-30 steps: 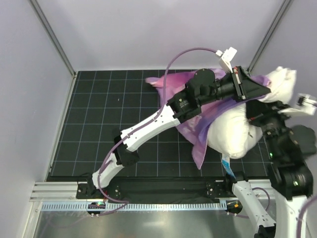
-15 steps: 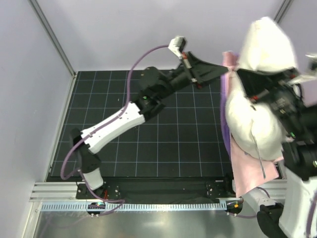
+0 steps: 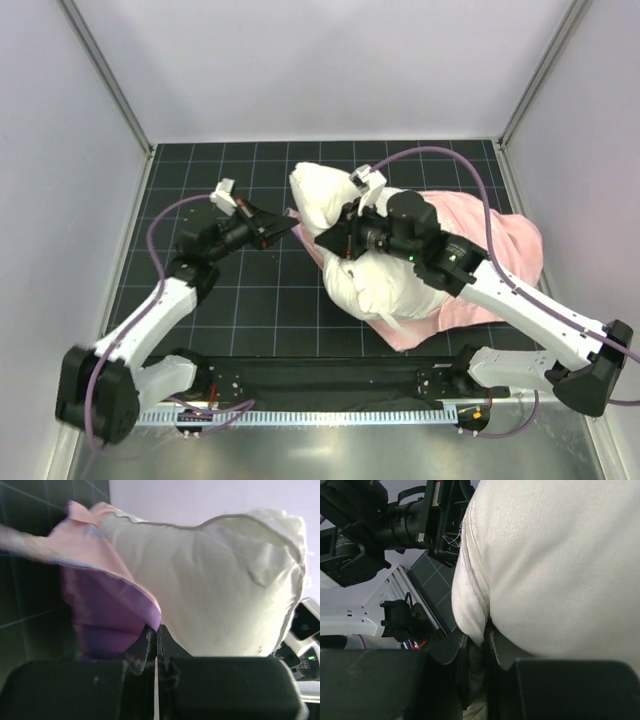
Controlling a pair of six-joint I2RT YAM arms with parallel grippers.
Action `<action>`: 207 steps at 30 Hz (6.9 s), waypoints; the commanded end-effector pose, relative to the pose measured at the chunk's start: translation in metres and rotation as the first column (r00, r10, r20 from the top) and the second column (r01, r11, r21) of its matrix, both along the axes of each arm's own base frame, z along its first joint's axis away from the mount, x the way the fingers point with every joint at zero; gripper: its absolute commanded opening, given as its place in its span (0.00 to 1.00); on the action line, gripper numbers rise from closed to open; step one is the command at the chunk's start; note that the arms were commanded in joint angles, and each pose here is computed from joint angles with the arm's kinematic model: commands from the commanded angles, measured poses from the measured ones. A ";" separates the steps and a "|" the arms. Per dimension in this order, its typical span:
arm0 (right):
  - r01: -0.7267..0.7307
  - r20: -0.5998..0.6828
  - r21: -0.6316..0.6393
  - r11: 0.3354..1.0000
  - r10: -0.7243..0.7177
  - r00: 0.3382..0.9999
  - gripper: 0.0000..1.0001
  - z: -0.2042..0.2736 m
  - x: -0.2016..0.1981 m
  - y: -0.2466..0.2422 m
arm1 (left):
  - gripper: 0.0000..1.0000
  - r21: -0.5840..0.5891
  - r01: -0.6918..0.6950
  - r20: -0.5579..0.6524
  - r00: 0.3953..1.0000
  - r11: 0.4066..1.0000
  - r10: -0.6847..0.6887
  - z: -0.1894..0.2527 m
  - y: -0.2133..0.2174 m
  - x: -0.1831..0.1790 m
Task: Put the pillow into the pillowcase
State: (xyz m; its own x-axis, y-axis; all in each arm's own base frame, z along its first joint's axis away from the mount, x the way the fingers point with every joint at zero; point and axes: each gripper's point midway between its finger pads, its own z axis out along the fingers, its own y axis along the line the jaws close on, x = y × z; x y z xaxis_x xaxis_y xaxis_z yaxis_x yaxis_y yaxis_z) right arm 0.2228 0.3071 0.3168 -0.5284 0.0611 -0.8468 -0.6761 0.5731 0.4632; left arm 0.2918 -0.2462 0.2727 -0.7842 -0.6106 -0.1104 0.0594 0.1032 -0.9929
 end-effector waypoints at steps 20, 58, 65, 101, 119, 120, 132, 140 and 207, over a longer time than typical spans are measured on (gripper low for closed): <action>0.311 0.108 -0.178 0.933 -0.296 0.949 0.60 0.016 0.019 -0.036 | 0.91 0.635 -0.263 0.129 0.963 0.726 0.236 -0.025 0.135 -0.047; 0.491 0.269 -0.727 0.479 -0.459 0.847 0.04 -0.083 0.089 -0.078 | 0.52 0.552 -0.129 -0.050 0.981 0.824 0.187 -0.138 0.085 -0.065; 0.027 -0.036 -0.466 0.884 -0.049 0.998 0.04 -0.054 0.022 0.048 | 0.30 0.563 -0.158 0.108 0.987 0.811 0.117 -0.108 0.025 -0.068; 0.362 0.008 -0.385 0.849 -0.389 0.921 0.04 -0.021 0.063 -0.072 | 0.76 0.697 -0.338 0.383 0.921 0.633 0.070 0.015 0.048 -0.082; 0.372 0.014 -0.311 0.875 -0.387 0.922 0.04 0.016 0.066 -0.065 | 0.25 0.494 -0.111 0.296 0.954 0.862 -0.047 -0.010 -0.125 -0.011; 0.370 0.012 -0.308 0.876 -0.386 0.923 0.04 0.017 0.066 -0.064 | 0.19 0.461 -0.108 0.293 0.955 0.881 -0.036 -0.013 -0.131 -0.004; 0.102 -0.075 -0.085 0.991 -0.108 0.991 0.04 0.044 0.035 0.005 | 0.00 0.148 -0.110 0.094 0.991 0.983 0.096 -0.138 -0.223 0.079; 0.158 -0.044 -0.096 0.983 -0.163 0.986 0.04 0.051 0.033 -0.004 | 0.00 0.181 -0.184 0.165 0.974 0.966 0.155 -0.119 -0.212 0.091; 0.080 -0.047 -0.274 0.958 -0.097 0.994 0.04 0.012 0.040 0.074 | 0.00 0.678 -0.275 0.200 0.961 0.682 0.188 -0.078 0.003 -0.027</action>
